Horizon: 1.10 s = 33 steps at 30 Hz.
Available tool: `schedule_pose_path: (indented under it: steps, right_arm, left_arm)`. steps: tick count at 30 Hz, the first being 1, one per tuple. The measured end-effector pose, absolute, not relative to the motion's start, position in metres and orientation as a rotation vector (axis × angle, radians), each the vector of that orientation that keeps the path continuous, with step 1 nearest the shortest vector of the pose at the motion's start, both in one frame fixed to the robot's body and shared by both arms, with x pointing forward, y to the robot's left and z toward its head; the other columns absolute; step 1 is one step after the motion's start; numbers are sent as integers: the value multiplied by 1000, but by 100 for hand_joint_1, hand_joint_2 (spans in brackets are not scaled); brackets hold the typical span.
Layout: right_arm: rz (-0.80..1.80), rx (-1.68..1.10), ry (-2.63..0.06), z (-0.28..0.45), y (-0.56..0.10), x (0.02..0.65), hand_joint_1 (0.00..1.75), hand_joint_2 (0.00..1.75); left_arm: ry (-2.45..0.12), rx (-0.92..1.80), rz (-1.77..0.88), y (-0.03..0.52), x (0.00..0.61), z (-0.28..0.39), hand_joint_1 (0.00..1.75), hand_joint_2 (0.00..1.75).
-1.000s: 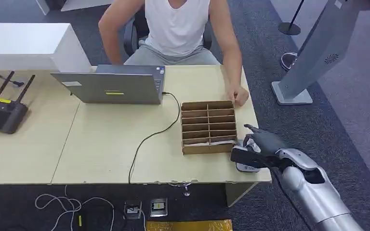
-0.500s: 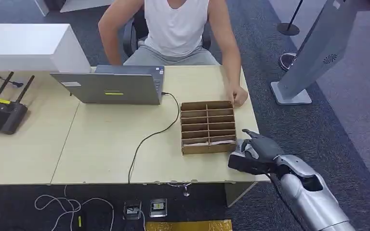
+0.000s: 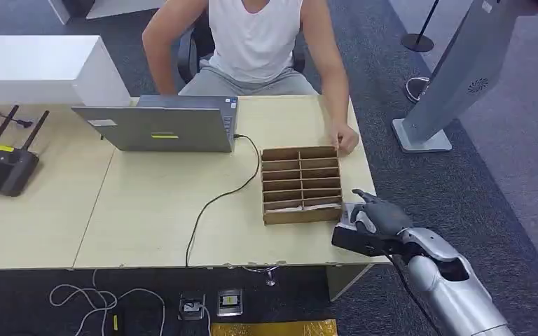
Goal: Pass the card to the sensor for recognition and then transmit it.
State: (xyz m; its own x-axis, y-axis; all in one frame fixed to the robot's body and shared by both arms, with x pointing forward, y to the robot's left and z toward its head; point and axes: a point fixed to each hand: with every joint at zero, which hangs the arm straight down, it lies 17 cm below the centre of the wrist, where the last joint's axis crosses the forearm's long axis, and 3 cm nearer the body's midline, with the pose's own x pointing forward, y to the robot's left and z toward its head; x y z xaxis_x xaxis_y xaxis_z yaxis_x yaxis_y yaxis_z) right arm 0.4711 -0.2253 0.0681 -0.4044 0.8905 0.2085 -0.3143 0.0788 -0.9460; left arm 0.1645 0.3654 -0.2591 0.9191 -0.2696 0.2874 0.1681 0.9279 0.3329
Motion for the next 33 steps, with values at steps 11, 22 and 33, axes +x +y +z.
schedule_pose_path:
  steps: [11,22,33]
  right_arm:
    - [1520,-732,-1407,91,-235,486,175,175]
    - [1417,-1050,-1613,263,-290,565,175,175]
    - [1362,-1220,-1711,357,-308,597,175,175]
  left_arm:
    - [-337,303,-246,363,165,-259,0,0]
    - [-350,299,-283,360,170,-258,0,0]
    - [-371,298,-313,355,183,-255,0,0]
